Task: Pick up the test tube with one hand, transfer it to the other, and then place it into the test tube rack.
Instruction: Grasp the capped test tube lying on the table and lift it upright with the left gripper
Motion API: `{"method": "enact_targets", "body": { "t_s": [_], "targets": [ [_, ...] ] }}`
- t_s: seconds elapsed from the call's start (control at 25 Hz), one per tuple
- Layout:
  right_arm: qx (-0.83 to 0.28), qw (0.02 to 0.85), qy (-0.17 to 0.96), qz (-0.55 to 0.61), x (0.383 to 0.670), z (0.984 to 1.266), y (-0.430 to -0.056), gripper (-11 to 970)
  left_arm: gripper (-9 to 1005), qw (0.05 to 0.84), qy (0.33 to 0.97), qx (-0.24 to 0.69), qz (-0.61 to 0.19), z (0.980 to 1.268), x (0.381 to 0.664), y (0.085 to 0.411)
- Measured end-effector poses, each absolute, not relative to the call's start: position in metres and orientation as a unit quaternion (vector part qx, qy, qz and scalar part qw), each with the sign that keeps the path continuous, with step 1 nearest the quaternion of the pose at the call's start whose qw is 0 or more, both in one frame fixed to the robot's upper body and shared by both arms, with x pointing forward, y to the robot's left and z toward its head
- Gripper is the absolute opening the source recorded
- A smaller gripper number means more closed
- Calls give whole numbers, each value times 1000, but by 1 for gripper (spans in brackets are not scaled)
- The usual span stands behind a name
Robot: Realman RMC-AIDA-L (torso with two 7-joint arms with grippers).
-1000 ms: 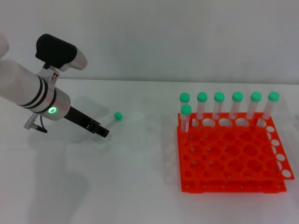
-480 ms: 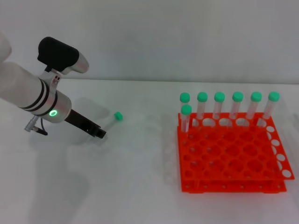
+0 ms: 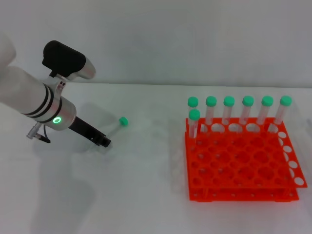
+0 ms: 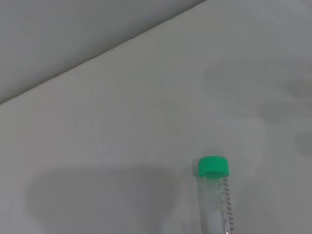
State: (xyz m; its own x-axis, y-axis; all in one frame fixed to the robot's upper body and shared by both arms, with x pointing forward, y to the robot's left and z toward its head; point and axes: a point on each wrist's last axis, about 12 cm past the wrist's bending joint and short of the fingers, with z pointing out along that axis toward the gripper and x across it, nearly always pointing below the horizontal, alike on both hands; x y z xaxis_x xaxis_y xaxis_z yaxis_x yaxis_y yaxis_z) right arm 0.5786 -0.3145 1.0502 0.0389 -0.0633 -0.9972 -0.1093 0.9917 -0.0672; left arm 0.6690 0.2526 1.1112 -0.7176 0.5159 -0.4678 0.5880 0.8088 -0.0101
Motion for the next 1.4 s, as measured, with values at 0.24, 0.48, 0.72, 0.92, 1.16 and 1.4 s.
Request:
{"method": "enact_targets", "body": {
  "t_s": [0.24, 0.48, 0.72, 0.92, 1.16, 1.4],
  "targets": [
    [-61, 718, 693, 16, 578, 1050, -315, 813, 377, 227, 923, 302, -77, 1110, 669, 250],
    [-60, 718, 693, 17, 577, 1050, -315, 813, 266, 227, 923, 303, -75, 1110, 669, 251],
    [-56, 719, 693, 21, 578, 1050, -315, 813, 207, 239, 921, 301, -60, 1112, 673, 251],
    [-57, 719, 692, 22, 578, 1050, -315, 813, 197, 297, 910, 287, -34, 1119, 687, 247],
    [-53, 719, 692, 22, 580, 1051, -315, 813, 200, 403, 875, 267, -20, 1123, 701, 236],
    [-36, 721, 692, 18, 580, 1052, -318, 812, 203, 514, 826, 226, -52, 1117, 696, 234]
  ]
}}
